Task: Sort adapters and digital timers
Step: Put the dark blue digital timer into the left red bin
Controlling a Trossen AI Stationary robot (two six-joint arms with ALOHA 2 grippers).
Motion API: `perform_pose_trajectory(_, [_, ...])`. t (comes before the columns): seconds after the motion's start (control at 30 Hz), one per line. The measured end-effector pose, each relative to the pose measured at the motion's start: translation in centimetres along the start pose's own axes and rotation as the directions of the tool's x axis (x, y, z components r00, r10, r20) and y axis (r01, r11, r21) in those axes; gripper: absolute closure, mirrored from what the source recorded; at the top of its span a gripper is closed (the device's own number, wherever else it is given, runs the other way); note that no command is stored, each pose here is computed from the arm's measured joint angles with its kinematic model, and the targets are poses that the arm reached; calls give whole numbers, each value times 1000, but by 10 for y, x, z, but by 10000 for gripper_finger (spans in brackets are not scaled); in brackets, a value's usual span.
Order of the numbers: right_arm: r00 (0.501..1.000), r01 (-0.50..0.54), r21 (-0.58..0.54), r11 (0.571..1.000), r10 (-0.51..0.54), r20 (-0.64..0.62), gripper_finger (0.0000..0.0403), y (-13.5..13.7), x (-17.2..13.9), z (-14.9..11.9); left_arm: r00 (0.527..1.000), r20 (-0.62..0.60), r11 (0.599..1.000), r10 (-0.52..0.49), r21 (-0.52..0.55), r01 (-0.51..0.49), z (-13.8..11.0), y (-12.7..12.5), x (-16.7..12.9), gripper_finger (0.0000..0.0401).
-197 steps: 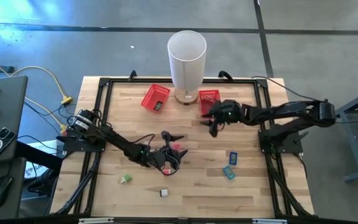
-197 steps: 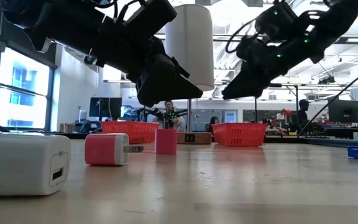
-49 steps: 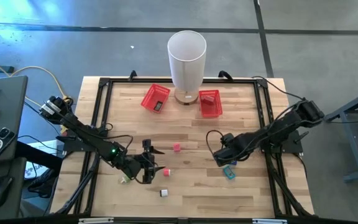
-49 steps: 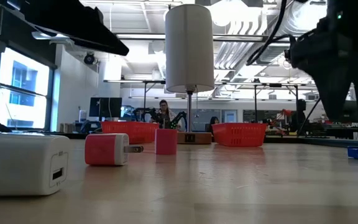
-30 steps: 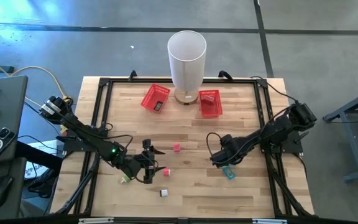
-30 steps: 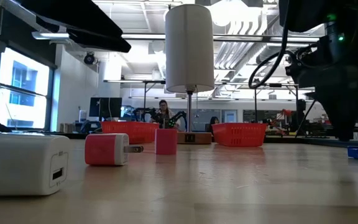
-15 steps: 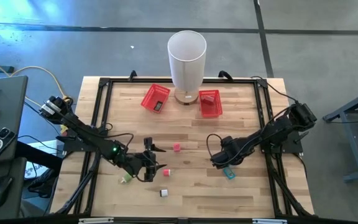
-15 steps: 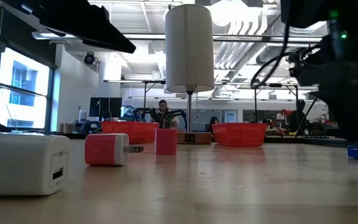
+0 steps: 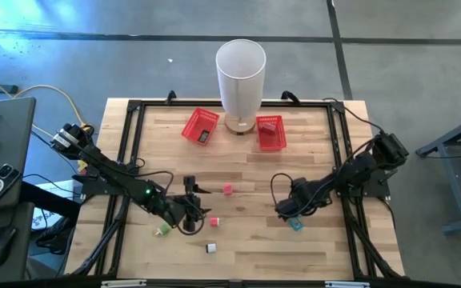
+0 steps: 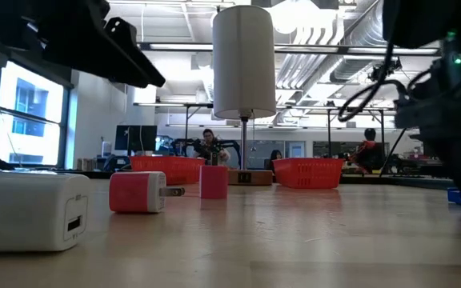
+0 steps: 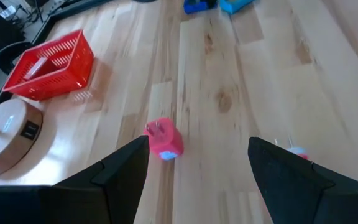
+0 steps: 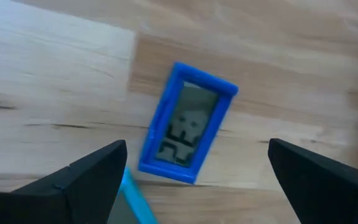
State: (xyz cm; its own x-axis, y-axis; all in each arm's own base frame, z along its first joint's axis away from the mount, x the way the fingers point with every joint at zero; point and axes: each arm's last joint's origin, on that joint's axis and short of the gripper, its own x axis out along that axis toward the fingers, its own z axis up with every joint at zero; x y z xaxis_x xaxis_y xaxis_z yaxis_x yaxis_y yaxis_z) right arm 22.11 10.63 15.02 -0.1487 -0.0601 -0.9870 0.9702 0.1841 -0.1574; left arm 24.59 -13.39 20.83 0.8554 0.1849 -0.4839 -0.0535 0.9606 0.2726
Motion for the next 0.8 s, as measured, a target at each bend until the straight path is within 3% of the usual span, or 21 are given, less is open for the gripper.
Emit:
perform_pose_trajectory(0.27, [996,-88,4,996,88,-22,23,2,14,-2,999,-31,999,9,46,-7,-3,2,1,137])
perform_pose_trajectory(0.53, [997,-79,-10,997,79,6,25,0,15,0,999,-46,998,4,63,-1,-5,0,-1,137])
perform_pose_trajectory(0.67, [996,-90,-6,996,90,5,52,2,15,1,999,-46,998,3,64,0,-6,-1,-1,137])
perform_pose_trajectory(0.8, [995,-101,-33,994,102,13,107,3,16,1,999,-46,998,2,61,0,-6,-1,-1,137])
